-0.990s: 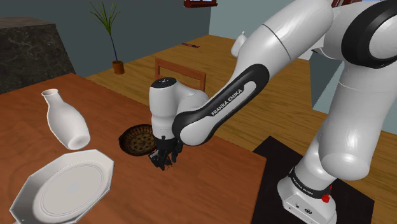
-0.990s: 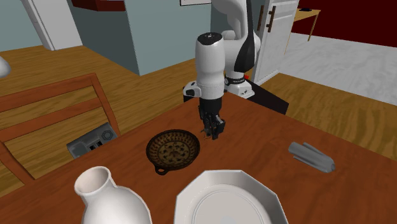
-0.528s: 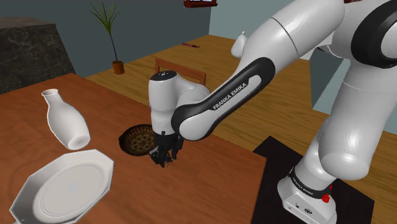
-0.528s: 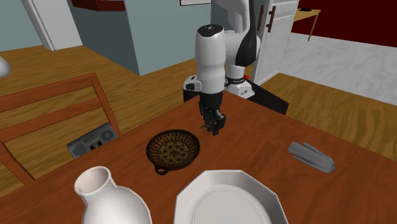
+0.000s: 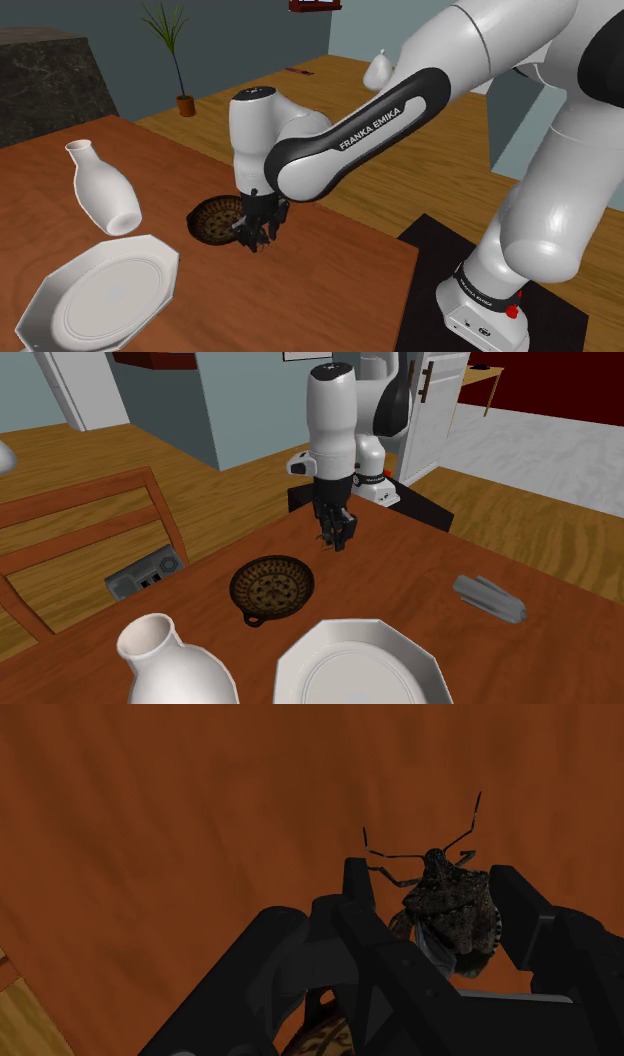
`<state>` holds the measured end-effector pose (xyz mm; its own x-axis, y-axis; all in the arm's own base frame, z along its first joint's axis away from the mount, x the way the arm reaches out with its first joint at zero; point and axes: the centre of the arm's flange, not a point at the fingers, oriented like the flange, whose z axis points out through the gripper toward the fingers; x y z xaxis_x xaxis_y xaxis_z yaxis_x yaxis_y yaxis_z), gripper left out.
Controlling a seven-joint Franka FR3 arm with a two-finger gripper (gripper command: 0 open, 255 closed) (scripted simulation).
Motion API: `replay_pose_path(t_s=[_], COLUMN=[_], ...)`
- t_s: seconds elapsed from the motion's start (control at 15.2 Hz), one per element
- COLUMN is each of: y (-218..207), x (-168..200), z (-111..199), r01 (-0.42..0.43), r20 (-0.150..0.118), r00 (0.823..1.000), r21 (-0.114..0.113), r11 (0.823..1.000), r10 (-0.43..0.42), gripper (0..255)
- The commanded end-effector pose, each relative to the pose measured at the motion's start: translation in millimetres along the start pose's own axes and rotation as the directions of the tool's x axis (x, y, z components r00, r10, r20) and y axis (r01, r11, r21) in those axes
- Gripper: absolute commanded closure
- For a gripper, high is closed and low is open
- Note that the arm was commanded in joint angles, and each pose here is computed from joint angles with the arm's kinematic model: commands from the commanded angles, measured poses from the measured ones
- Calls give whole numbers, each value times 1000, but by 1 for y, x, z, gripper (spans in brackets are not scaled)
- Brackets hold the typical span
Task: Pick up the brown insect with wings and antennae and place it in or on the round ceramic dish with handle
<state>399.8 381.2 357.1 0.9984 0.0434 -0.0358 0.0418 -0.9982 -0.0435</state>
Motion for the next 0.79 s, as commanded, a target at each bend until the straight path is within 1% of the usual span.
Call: replay_pose_path(t_s=[0.0,0.59,0.73], y=[1,-1,-6], x=[-1,-2,24], z=[-10,-56,-56], r01=[0,0,0], r20=[0,0,0], r00=[1000,1000,1000], r21=[0,0,0], r11=[1000,1000,1000], r10=[0,0,0], gripper=[255,255,255])
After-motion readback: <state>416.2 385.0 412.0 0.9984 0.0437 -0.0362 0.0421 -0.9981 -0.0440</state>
